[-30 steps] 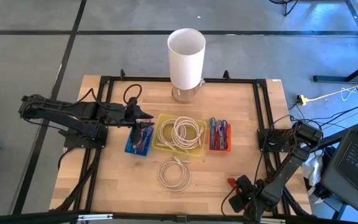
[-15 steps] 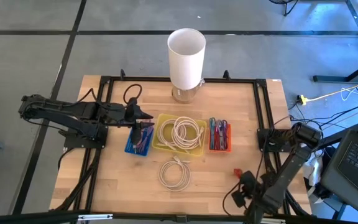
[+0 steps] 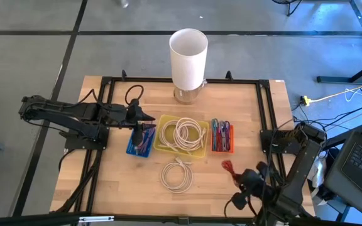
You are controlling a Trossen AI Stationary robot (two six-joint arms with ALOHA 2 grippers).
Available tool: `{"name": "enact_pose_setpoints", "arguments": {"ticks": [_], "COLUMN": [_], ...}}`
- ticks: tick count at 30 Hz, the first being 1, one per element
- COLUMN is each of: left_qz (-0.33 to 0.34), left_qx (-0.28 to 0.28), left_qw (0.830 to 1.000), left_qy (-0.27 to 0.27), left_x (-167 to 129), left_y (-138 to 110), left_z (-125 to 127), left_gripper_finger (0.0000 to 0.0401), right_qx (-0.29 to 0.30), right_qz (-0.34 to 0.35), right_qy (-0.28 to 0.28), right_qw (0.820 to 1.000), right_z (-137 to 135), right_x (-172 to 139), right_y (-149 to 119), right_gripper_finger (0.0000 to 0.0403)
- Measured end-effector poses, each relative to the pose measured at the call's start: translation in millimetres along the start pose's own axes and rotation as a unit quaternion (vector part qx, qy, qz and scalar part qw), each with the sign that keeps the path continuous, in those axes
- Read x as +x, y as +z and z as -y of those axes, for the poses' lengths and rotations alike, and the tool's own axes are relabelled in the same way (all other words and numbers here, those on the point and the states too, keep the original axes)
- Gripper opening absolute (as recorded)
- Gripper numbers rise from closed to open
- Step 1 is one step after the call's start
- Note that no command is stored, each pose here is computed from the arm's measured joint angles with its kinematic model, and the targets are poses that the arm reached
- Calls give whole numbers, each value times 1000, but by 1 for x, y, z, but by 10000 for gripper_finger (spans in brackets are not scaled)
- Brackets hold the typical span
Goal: Pick & Place USB Port
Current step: Put the orange USB cable into the blue bin
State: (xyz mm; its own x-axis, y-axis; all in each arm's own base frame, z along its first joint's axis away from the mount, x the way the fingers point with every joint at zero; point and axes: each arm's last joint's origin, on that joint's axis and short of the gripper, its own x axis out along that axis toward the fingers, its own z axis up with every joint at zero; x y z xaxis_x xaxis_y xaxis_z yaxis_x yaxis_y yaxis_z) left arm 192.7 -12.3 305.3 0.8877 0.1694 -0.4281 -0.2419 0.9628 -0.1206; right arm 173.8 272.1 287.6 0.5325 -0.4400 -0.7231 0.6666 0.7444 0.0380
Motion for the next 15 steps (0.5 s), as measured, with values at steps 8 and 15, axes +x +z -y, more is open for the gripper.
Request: {"name": "enact_pose_setpoints", "arguments": {"ticks": [8, 15], "left_qz": [3, 31], "left_qx": [-9, -16], "left_qw": [1000, 999], "left_qy": [1, -7], "left_x": [0, 7], "left_y": [1, 6], "left_z": [0, 4], "left_gripper_finger": [127, 127], "right_qx": [-71, -129], "right_qz": [127, 162], "right_qy": [-13, -66], "right_qw": [989, 976], "right_z": [-6, -11], "right_x": [22, 57], "right_y": [33, 71], "right_gripper_finger": [24, 24]}}
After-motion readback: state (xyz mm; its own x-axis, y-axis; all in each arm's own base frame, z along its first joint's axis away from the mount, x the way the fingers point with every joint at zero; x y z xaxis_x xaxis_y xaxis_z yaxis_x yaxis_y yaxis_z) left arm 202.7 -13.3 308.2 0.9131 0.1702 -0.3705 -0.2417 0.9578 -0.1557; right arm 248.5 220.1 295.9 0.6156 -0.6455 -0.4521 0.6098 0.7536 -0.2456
